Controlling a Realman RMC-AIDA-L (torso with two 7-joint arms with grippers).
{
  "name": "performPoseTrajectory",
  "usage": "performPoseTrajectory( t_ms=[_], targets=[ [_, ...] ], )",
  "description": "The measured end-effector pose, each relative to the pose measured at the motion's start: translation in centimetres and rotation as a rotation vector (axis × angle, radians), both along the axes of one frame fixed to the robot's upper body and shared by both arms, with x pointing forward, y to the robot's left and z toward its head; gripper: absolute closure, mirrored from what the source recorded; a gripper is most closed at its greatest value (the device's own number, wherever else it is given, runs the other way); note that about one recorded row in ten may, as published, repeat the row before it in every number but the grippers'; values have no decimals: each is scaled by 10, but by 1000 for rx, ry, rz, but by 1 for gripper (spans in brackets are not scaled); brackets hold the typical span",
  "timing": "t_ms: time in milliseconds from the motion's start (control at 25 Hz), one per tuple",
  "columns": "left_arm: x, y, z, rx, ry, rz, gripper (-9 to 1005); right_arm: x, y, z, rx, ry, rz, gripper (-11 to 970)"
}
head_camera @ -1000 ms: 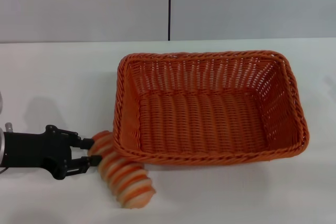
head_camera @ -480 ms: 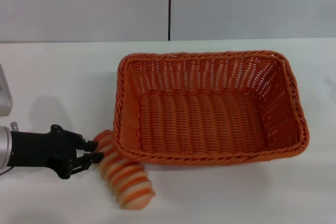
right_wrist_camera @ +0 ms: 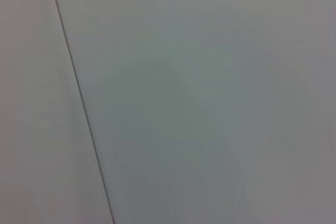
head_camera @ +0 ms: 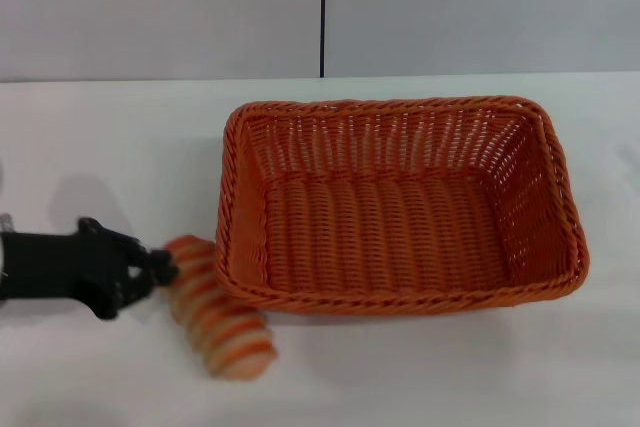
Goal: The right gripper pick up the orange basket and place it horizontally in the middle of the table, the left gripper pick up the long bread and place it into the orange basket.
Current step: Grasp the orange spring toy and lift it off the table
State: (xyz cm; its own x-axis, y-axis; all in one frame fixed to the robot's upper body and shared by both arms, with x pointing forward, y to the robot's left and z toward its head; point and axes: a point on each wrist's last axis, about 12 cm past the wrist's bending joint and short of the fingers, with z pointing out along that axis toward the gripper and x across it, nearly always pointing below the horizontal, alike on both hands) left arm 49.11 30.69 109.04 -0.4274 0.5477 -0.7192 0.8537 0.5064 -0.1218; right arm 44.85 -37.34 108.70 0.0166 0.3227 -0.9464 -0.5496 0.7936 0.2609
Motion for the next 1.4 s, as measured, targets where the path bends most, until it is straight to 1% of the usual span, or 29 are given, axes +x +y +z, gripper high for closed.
performPoseTrajectory(
  t_ms=[40,80,120,240,280,320,440,480,600,760,920,1200,1280,1400],
  targets=[
    [1,3,4,5,-14,12,797,0,0,0,0,-1,0,548],
    [1,10,13,16,-42,31,816,1,0,1,-1,-2,1,548],
    [1,10,13,16,-42,31,834,1,0,1,-1,-2,1,548],
    [1,18,28,50,-77,50,890,1,-1,1,-1,-3,-2,548],
    [2,24,37,78,-96,64,908,1,-2,2,-1,-6,-7,548],
    [2,24,37,78,-96,64,926,1,-2,2,-1,-6,-7,548],
    [3,29,50,101,-128,80,981,3,-2,3,-1,-11,-7,548],
    [4,28,55,102,-133,69,999,5,-1,3,-2,-13,-3,548],
    [6,25,55,105,-124,47,982,6,0,4,-3,-14,-1,548],
    [7,16,47,124,-95,6,960,8,0,5,-4,-19,-1,548],
    [7,14,44,132,-97,6,938,8,-2,5,-5,-22,-10,548],
    [7,14,41,138,-83,9,739,8,-1,4,-7,-21,-11,548],
    [4,9,31,157,-23,-6,676,8,-1,4,-6,-20,-11,548],
    [3,9,28,161,-2,-11,571,9,-1,4,-6,-20,-11,548]
  ],
)
